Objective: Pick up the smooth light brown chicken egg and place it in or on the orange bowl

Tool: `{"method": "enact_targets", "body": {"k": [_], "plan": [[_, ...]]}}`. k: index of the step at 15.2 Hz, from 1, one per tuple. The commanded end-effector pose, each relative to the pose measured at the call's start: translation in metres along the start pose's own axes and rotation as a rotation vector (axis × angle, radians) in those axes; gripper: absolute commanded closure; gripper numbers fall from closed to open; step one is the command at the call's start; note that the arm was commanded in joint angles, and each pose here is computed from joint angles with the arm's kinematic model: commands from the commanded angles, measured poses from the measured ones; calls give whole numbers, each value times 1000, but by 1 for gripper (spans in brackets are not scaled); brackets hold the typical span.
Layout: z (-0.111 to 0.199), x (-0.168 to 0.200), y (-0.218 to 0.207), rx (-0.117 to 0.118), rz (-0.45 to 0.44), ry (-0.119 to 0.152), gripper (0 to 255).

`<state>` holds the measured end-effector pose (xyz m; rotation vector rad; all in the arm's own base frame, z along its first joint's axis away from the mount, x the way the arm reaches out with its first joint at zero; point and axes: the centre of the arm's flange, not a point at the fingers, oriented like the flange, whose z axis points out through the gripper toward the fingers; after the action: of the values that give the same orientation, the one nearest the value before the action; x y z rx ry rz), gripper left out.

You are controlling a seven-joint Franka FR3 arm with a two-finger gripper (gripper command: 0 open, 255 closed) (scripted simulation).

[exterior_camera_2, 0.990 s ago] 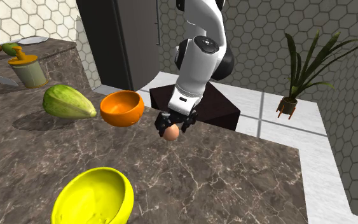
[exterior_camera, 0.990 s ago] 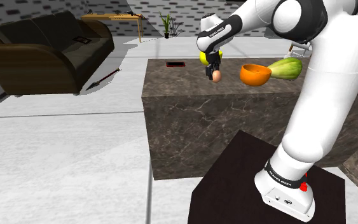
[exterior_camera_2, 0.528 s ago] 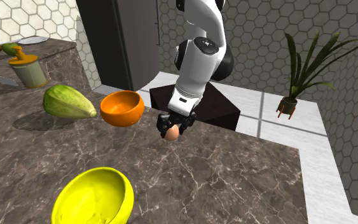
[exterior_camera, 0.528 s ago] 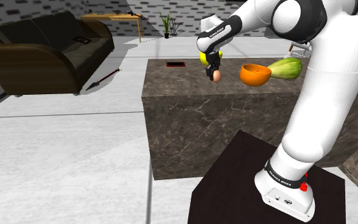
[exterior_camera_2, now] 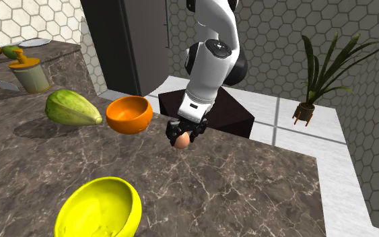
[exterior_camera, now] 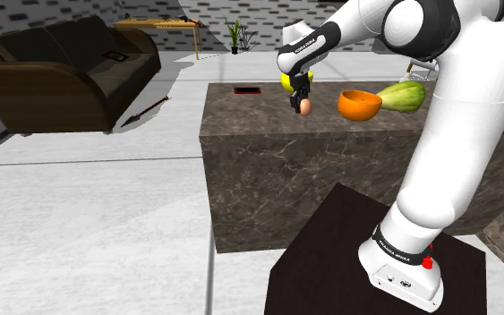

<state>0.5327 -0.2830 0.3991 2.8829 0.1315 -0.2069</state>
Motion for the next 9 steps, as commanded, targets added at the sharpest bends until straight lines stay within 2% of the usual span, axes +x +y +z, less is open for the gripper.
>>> {"method": "enact_targets", "body": {"k": [1, 9], "plan": [[0, 0, 0, 0, 1, -1, 255], [-40, -7, 11, 0, 1, -1, 255]]}}
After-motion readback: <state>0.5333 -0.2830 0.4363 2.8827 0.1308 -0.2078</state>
